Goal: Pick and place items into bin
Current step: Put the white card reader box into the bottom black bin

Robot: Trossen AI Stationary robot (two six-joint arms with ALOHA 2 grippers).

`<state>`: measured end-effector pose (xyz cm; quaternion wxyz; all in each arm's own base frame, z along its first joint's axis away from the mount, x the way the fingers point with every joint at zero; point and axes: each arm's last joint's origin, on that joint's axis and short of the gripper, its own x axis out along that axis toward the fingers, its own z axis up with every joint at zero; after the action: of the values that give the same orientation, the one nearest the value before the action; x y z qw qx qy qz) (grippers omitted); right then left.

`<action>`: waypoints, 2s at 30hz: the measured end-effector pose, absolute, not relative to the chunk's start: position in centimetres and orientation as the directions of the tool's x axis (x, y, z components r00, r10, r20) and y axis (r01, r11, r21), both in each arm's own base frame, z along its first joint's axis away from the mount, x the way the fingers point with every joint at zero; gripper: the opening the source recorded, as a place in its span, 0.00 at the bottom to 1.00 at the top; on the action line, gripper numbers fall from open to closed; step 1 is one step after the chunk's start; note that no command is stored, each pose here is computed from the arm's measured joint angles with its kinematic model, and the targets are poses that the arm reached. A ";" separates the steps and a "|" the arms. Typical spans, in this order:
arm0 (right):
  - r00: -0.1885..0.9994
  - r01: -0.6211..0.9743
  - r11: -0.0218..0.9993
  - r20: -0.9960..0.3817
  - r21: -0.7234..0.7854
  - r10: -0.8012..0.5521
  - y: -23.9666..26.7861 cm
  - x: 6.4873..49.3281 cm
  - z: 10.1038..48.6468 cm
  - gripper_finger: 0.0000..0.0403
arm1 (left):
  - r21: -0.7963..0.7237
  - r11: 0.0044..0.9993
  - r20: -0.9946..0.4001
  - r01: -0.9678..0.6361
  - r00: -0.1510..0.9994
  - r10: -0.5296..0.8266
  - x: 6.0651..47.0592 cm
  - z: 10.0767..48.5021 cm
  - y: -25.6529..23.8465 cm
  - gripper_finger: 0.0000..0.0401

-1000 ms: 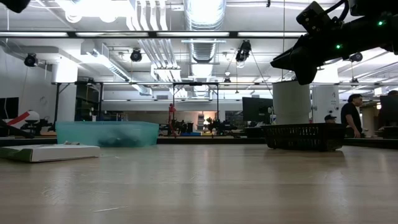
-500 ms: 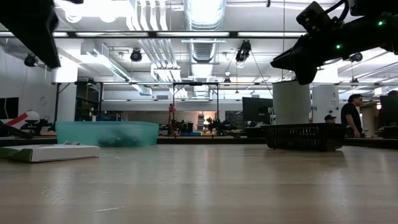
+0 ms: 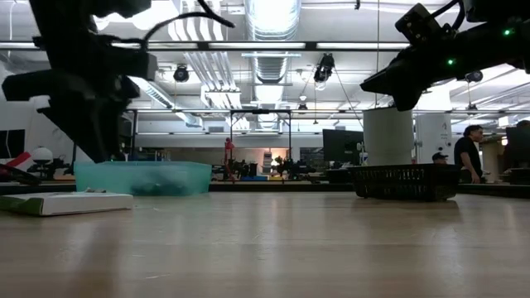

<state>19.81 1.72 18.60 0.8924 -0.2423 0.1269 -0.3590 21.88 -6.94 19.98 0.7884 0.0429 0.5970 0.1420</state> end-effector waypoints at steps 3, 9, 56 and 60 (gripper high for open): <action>0.708 0.576 0.630 -0.067 -0.520 -0.703 1.7 19.8 18.4 0.17 | 0.245 0.961 -0.936 -0.128 0.226 0.268 22.0 19.7 -6.1 0.47; 0.702 0.549 0.631 -0.108 -0.549 -0.704 1.7 19.7 17.7 0.17 | 0.178 0.975 -0.955 -0.134 0.216 0.204 22.4 19.4 -5.8 0.47; 0.701 0.529 0.618 -0.110 -0.581 -0.704 1.7 19.7 17.7 0.17 | 0.151 0.977 -0.989 0.150 0.022 0.149 26.2 17.4 -6.2 0.01; 0.701 0.530 0.618 -0.110 -0.580 -0.704 1.7 19.7 17.7 0.17 | 0.162 0.976 -0.986 0.143 0.059 0.155 27.3 19.4 -6.4 0.01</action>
<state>19.66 1.69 17.70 0.8841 -0.2627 0.1660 -0.3490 27.28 -6.42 19.38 0.7195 0.1086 0.6859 0.0040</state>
